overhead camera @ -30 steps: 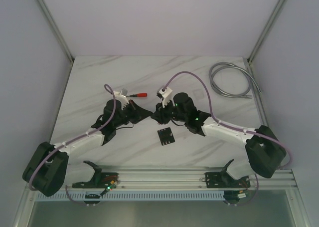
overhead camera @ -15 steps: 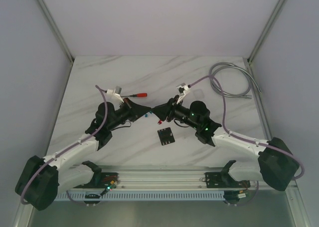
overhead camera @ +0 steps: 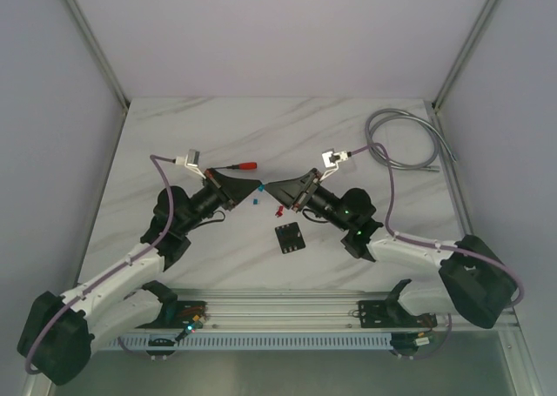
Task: Snap on the fuse box
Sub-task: Pick up the fuse from the center of the board.
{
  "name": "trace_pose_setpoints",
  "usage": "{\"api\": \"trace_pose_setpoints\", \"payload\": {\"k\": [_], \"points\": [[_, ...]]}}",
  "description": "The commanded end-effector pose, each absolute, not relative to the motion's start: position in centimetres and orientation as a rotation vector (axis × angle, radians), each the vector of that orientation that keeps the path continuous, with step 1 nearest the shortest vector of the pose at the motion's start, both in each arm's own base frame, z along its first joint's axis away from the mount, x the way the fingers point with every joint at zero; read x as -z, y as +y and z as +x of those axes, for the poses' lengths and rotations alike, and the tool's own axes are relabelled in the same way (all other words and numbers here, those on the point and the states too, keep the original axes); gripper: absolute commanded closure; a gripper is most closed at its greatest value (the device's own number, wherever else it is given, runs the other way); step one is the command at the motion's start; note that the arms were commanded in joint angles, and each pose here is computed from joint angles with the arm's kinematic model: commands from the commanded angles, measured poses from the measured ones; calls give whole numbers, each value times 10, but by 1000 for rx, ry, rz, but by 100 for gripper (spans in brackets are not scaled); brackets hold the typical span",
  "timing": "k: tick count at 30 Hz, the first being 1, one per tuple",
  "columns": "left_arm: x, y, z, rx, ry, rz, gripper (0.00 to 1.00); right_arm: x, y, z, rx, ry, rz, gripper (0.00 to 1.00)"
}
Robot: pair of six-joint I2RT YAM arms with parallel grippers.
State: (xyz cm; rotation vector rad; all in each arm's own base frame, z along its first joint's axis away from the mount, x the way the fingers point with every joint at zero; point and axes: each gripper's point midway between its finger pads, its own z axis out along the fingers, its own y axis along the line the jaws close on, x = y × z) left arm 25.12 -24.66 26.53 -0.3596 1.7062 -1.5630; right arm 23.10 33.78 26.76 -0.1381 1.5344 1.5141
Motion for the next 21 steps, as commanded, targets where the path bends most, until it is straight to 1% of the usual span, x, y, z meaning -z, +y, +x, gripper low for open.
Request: {"api": "trace_pose_setpoints", "payload": {"k": [1, 17, 21], "points": [[-280, -248, 247, 1633, 1639, -377, 100, -298, 338, 221, -1630, 1392, -137, 66], [-296, -246, 239, 1681, 1578, -389, 100, -287, 340, 226, -1620, 1425, -99, 69], [-300, -245, 238, 1688, 1566, -388, 100, -291, 341, 224, -1632, 1412, -114, 70]]}}
